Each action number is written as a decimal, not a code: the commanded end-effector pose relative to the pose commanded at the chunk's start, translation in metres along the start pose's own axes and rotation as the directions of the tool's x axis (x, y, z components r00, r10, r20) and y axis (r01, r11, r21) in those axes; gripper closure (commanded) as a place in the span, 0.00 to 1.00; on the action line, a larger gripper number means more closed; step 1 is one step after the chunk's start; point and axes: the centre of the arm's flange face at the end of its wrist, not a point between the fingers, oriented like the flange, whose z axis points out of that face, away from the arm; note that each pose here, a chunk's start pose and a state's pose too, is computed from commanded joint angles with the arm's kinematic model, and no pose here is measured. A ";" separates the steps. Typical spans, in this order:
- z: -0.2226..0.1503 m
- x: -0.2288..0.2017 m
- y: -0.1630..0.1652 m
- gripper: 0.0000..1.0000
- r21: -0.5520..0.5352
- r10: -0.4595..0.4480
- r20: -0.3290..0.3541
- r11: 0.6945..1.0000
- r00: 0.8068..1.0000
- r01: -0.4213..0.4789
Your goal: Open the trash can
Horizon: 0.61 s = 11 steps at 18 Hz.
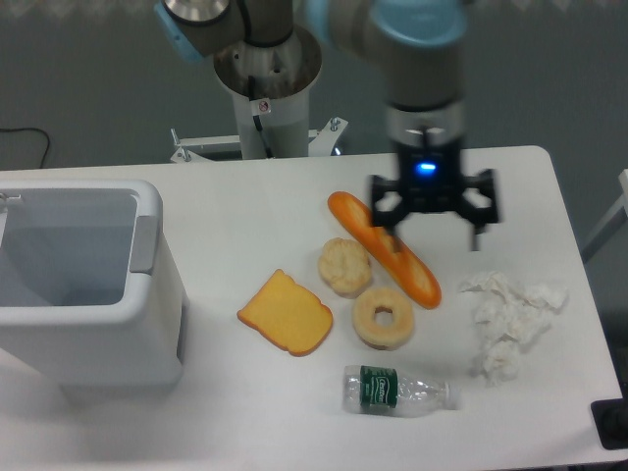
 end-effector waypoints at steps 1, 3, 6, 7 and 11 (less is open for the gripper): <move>0.007 -0.007 0.009 0.00 -0.011 0.043 -0.008 0.999 0.999 -0.043; 0.023 -0.018 0.028 0.00 -0.029 0.092 -0.034 0.995 0.995 -0.093; 0.048 -0.021 0.035 0.00 -0.094 0.198 -0.068 0.974 0.978 -0.204; 0.061 -0.019 0.035 0.00 -0.118 0.210 -0.084 0.969 0.974 -0.219; 0.077 -0.015 0.029 0.00 -0.133 0.225 -0.107 0.962 0.969 -0.238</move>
